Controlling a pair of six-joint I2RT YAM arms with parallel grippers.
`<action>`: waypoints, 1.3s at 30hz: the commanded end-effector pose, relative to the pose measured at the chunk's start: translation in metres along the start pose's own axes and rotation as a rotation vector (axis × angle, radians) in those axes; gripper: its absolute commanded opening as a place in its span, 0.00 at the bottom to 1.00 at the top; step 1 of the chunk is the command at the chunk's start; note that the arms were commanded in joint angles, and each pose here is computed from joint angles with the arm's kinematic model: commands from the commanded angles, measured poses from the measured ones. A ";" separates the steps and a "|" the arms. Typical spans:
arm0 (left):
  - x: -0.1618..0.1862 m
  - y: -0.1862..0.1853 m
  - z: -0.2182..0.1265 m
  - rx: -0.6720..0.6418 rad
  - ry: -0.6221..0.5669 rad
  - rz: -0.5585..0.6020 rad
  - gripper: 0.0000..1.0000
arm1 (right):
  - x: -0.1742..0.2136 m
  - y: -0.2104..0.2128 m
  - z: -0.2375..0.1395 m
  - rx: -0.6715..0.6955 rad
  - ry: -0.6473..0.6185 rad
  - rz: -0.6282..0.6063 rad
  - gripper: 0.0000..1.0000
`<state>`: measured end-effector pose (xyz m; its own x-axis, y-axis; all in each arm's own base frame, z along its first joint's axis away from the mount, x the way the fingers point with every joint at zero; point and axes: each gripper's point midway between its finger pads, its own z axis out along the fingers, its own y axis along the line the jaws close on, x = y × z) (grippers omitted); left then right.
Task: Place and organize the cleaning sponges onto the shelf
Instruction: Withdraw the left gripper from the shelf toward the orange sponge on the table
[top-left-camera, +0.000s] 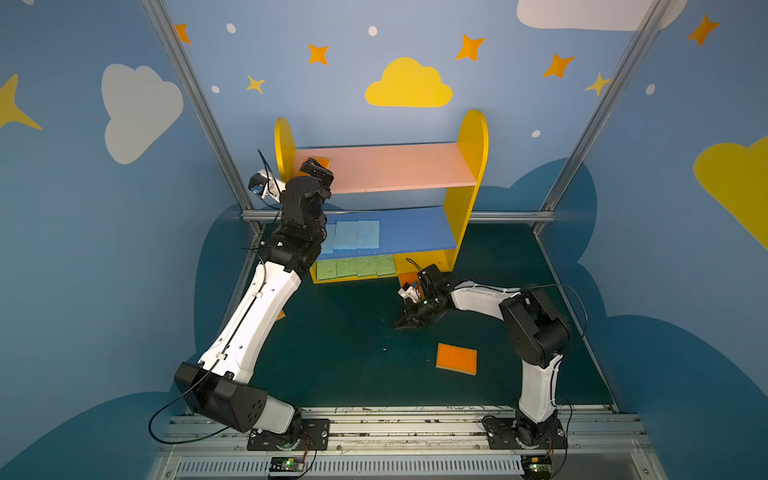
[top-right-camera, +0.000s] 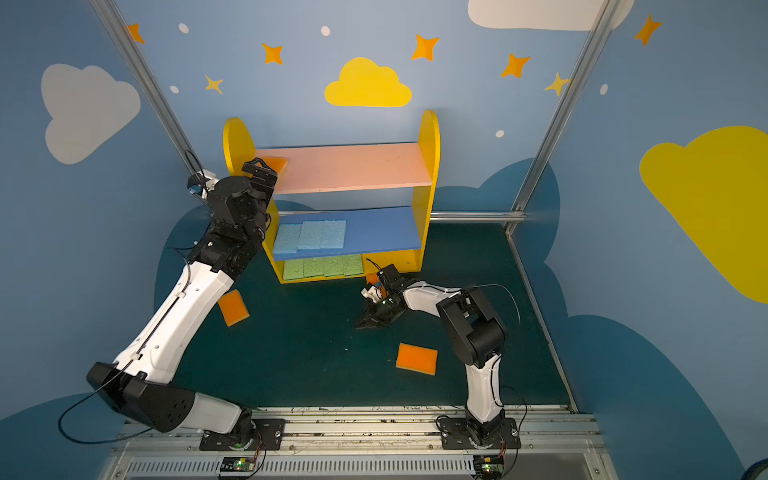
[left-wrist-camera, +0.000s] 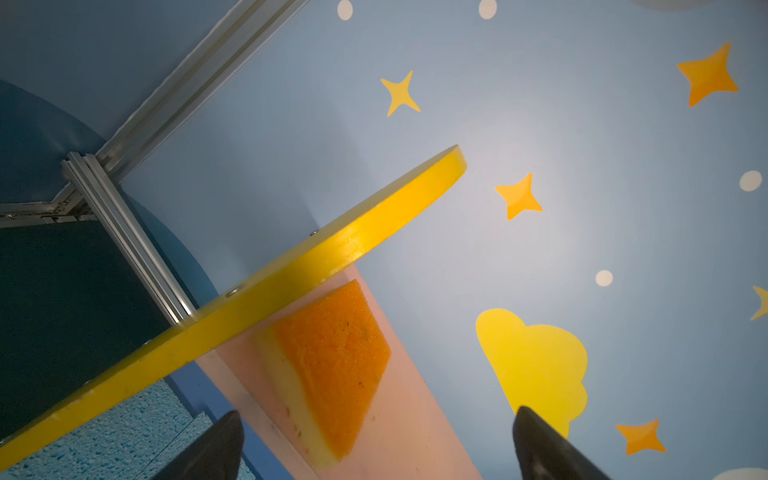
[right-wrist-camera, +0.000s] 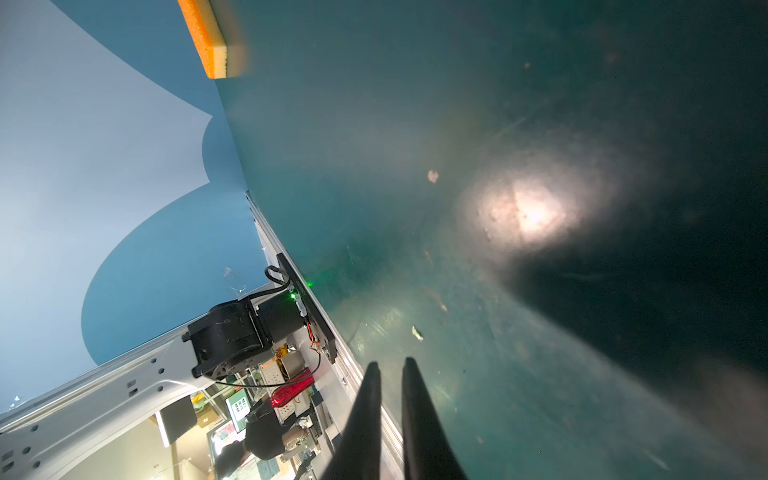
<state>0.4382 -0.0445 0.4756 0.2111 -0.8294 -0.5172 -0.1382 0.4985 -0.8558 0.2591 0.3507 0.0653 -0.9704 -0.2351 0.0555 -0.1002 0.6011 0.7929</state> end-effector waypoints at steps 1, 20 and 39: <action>-0.009 -0.018 -0.021 0.117 0.023 0.041 1.00 | 0.003 0.014 -0.021 0.026 -0.041 -0.044 0.14; 0.219 0.113 -0.202 0.459 0.770 0.429 0.99 | 0.069 -0.029 -0.106 0.253 -0.277 -0.041 0.17; 0.295 0.252 -0.237 0.243 0.980 0.510 1.00 | 0.104 -0.092 -0.060 0.226 -0.207 0.168 0.00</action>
<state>0.2378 -0.2248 0.1157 -0.6740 -0.2928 -0.6782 0.2355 0.7849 -0.5730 0.1702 0.2076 0.0321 -0.9975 0.0327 0.0632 0.0636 0.8086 0.5850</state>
